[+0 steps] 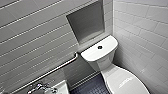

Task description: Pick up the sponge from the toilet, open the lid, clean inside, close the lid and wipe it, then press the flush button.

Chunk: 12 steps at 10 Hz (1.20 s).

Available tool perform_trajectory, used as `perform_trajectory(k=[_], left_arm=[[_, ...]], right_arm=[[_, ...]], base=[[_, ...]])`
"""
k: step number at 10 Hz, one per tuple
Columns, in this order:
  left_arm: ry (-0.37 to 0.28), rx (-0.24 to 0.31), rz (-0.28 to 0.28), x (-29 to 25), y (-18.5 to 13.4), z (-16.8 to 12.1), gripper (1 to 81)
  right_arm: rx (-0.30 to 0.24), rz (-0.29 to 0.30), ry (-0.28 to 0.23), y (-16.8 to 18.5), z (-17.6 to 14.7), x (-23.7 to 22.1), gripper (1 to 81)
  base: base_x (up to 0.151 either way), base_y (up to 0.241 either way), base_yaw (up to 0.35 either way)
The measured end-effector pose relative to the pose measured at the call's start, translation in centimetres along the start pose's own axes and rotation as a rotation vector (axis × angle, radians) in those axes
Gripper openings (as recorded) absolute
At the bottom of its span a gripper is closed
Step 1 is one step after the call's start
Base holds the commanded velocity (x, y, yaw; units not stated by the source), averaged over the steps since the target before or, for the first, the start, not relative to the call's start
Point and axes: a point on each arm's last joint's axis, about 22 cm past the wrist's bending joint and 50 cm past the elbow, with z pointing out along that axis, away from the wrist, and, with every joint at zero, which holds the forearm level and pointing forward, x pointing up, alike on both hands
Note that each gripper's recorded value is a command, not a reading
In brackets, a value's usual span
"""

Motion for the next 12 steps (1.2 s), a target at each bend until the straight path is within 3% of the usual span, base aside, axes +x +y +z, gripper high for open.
perform_trajectory(k=[1,4,6,9,12], left_arm=[[-0.007,-0.001,-0.002,-0.4,-0.1,0.0,81.1],[0.007,0.002,0.002,0.5,-0.1,-0.1,81.1],[0.002,0.001,0.001,0.3,0.0,-0.1,81.1],[0.002,0.001,0.000,0.2,-0.1,-0.1,81.1],[0.002,0.001,0.000,0.3,-0.1,-0.1,81.1]], right_arm=[[0.034,0.012,-0.013,-2.1,0.2,0.2,1.0],[0.197,-0.006,0.022,-12.2,1.6,6.4,1.0],[0.287,-0.032,-0.004,-18.7,2.1,8.1,1.0],[0.350,-0.109,0.024,-29.0,3.8,13.3,1.0],[0.337,-0.147,0.012,-36.6,5.6,16.0,1.0]], base=[[0.000,0.000,0.000],[0.000,0.000,0.000],[0.000,0.000,0.000],[0.000,0.000,0.000],[0.000,0.000,0.000]])
